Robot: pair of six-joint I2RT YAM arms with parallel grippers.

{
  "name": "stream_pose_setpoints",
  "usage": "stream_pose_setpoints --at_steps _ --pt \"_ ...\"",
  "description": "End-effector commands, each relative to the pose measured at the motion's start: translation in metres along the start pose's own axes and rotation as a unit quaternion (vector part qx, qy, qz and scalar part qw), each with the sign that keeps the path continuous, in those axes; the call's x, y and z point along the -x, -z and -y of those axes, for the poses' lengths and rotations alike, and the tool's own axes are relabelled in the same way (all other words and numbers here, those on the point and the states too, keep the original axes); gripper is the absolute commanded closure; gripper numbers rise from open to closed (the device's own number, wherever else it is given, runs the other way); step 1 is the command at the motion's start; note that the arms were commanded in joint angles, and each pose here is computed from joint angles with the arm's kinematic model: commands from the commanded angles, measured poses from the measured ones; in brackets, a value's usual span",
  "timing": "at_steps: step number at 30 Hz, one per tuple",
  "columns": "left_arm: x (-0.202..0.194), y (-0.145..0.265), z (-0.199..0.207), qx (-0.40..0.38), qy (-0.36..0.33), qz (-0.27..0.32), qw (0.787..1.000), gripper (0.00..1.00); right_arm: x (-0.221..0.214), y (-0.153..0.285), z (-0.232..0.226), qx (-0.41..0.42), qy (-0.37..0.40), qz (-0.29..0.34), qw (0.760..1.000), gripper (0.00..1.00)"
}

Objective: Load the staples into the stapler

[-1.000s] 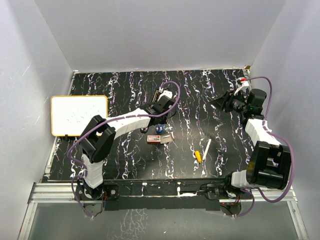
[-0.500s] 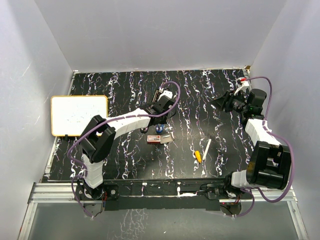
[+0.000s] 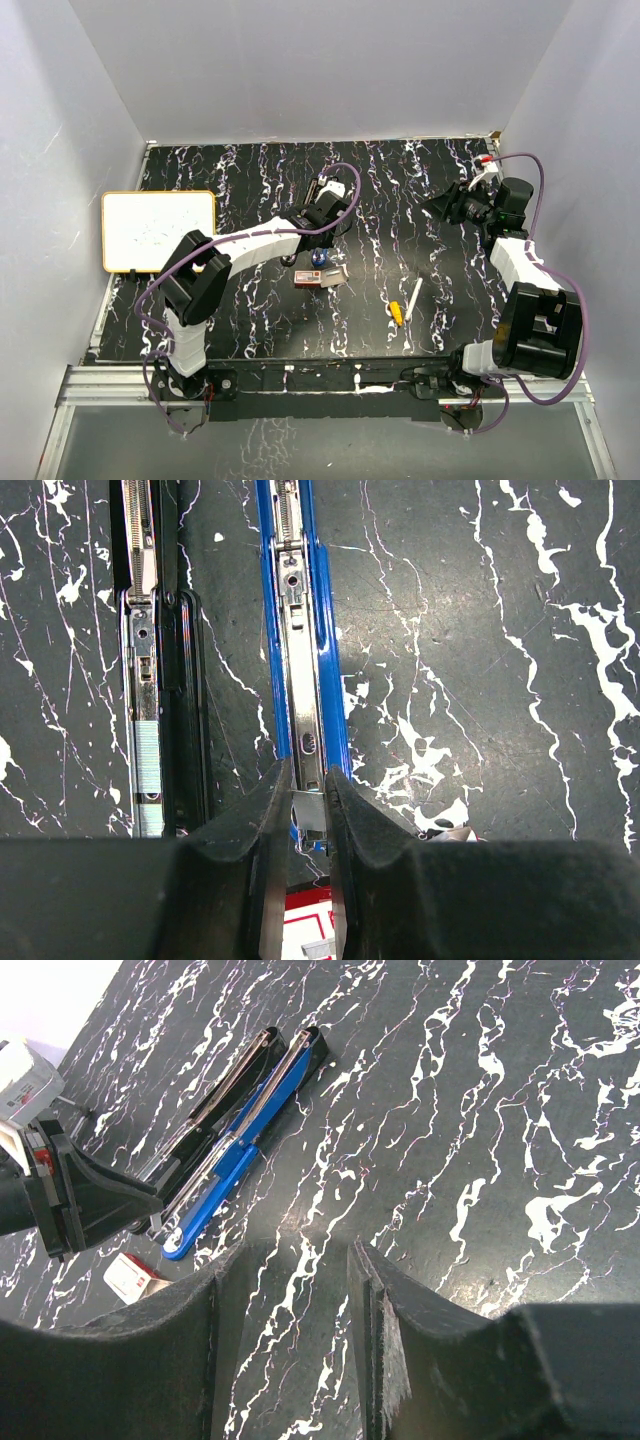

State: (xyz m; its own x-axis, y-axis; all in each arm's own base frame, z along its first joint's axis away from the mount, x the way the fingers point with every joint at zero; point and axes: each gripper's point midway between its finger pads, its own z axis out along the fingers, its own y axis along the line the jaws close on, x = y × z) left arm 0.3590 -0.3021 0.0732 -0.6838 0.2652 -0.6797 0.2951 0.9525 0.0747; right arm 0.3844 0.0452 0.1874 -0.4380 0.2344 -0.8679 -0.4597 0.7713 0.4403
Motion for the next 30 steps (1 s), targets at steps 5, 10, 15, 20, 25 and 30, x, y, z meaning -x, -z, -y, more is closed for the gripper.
stream_pose_setpoints --at_steps 5,10,15,20,25,30 --pt "-0.01 -0.0007 -0.0042 0.019 0.001 -0.012 1.0 1.0 0.0162 0.0043 -0.0065 0.009 0.033 0.026 0.999 0.54" --pt "-0.0098 -0.0002 -0.0041 0.025 0.003 -0.012 1.0 1.0 0.0155 0.0044 -0.0059 0.008 0.031 0.026 0.999 0.54" --pt "-0.0081 -0.0001 -0.0052 0.03 0.0 -0.008 1.0 1.0 0.0153 0.0044 -0.0056 0.008 0.031 0.025 0.999 0.54" --pt "-0.0089 -0.001 -0.0034 0.032 -0.004 -0.009 0.999 1.0 0.0155 0.0045 -0.0057 0.008 0.031 0.026 0.999 0.54" --pt "-0.0092 -0.0021 -0.002 0.034 -0.006 -0.011 0.999 1.0 0.0155 0.0045 -0.0058 0.008 0.031 0.025 0.999 0.54" --pt "-0.0105 -0.003 -0.0025 0.036 -0.005 -0.013 0.999 1.0 0.0156 0.0045 -0.0058 0.008 0.031 0.026 0.999 0.54"
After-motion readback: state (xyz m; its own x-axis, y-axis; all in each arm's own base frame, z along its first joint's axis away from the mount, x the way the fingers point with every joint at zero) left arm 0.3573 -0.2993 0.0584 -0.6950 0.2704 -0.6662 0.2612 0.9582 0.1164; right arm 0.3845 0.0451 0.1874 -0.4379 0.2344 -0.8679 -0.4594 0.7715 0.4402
